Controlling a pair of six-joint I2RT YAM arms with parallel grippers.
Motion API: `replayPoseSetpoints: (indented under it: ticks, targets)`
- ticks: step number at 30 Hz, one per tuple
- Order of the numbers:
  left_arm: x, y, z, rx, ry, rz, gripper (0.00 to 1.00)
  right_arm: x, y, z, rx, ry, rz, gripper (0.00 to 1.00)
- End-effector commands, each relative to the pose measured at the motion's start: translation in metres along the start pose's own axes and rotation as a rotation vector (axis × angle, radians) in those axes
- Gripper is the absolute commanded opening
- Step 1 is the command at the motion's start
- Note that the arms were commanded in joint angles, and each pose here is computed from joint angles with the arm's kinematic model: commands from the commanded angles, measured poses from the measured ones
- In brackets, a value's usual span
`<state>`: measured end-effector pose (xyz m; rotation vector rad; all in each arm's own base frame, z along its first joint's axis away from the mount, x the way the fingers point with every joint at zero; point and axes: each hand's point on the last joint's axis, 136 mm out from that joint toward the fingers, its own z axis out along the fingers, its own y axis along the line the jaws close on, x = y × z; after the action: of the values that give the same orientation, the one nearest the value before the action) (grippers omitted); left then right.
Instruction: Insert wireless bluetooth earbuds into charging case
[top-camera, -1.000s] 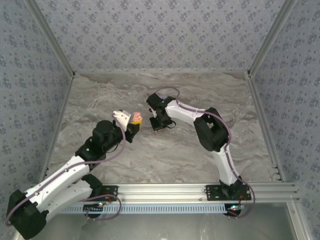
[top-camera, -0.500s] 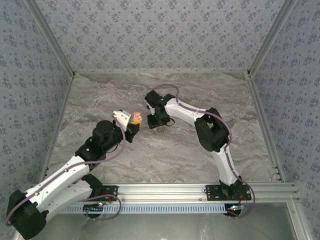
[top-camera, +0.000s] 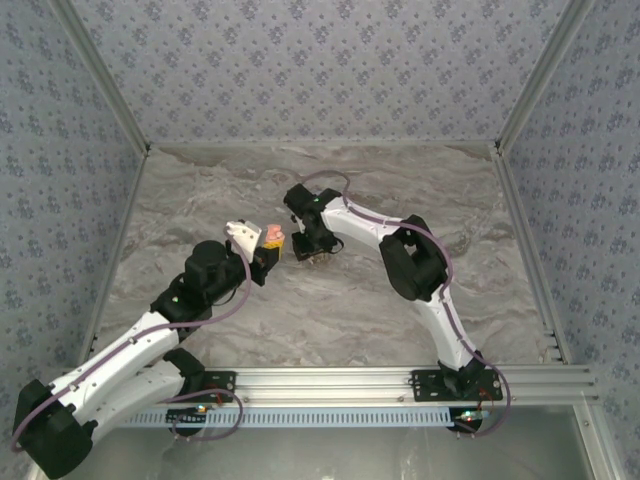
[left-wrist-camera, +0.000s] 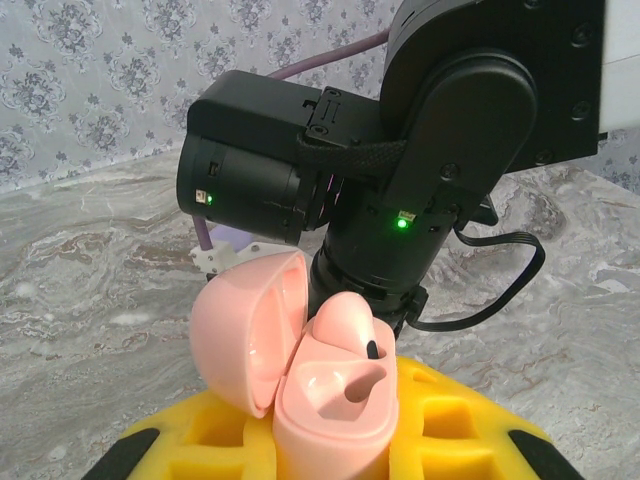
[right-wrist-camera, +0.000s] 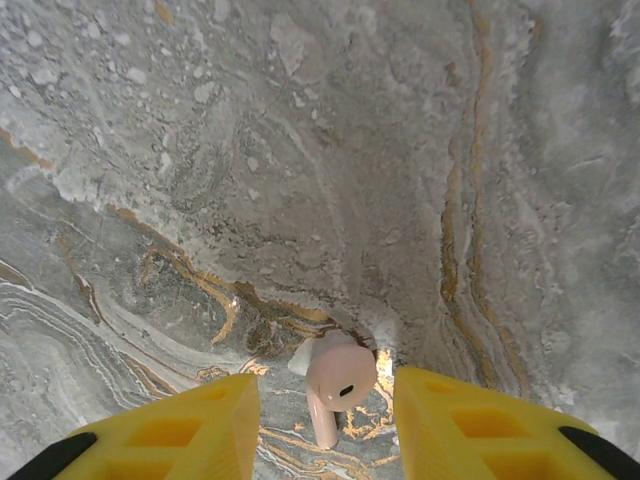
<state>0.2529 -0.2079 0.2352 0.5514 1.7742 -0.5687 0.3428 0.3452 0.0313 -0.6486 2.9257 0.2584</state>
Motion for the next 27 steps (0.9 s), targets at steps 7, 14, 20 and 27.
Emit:
replayPoseSetpoints:
  ticks: [7, 14, 20, 27]
  targets:
    - [-0.008, 0.002, -0.004, -0.011, -0.033, 0.002, 0.05, 0.004, -0.001, 0.011, 0.051, 0.041, 0.007, 0.39]
    - [-0.007, 0.003, -0.005, -0.015, -0.035, 0.004, 0.05, 0.008, -0.003, 0.017, 0.088, 0.065, -0.005, 0.39]
    - [-0.006, 0.004, -0.006, -0.017, -0.035, 0.003, 0.05, 0.012, -0.005, 0.025, 0.113, 0.085, -0.013, 0.38]
    - [-0.006, 0.003, -0.007, -0.016, -0.036, 0.001, 0.05, 0.017, -0.005, 0.038, 0.13, 0.116, -0.014, 0.32]
